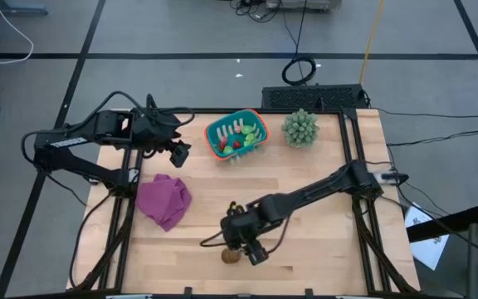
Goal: Pick and placing Produce into tupperware
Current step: Put the kiwi into the blue basket
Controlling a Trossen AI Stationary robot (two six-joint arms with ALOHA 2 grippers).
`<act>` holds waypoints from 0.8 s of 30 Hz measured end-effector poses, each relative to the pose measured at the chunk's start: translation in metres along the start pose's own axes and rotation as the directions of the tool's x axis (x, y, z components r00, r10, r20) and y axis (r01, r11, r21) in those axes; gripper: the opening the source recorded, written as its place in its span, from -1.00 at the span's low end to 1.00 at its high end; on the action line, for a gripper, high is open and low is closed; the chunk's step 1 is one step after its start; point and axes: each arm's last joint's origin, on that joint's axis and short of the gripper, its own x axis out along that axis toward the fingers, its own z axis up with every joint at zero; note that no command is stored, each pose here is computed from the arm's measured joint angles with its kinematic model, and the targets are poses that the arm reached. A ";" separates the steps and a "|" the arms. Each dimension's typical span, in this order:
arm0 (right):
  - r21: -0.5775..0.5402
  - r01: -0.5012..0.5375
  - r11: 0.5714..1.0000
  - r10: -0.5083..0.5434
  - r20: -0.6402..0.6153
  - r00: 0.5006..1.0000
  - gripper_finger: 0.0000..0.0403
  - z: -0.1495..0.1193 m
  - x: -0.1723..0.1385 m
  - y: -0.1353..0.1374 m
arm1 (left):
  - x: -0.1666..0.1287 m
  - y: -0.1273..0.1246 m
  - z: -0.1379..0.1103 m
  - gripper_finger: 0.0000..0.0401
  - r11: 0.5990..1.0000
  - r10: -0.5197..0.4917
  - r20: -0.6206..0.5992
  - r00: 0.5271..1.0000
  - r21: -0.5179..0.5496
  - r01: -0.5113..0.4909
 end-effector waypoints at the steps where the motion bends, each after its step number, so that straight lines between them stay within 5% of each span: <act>1: -0.004 -0.002 1.000 0.002 -0.018 1.000 0.01 0.000 0.007 -0.001 | 0.000 0.001 -0.001 0.31 1.000 0.011 -0.003 1.000 0.003 -0.011; 10: -0.106 -0.014 0.994 0.014 -0.001 1.000 0.01 0.003 0.030 0.012 | 0.000 0.002 -0.002 0.30 0.999 0.033 -0.011 0.999 0.006 -0.033; 24: -0.068 0.008 0.998 -0.003 0.077 0.997 0.07 0.010 0.038 -0.002 | 0.000 0.002 -0.002 0.31 0.999 0.033 -0.011 0.999 0.023 -0.033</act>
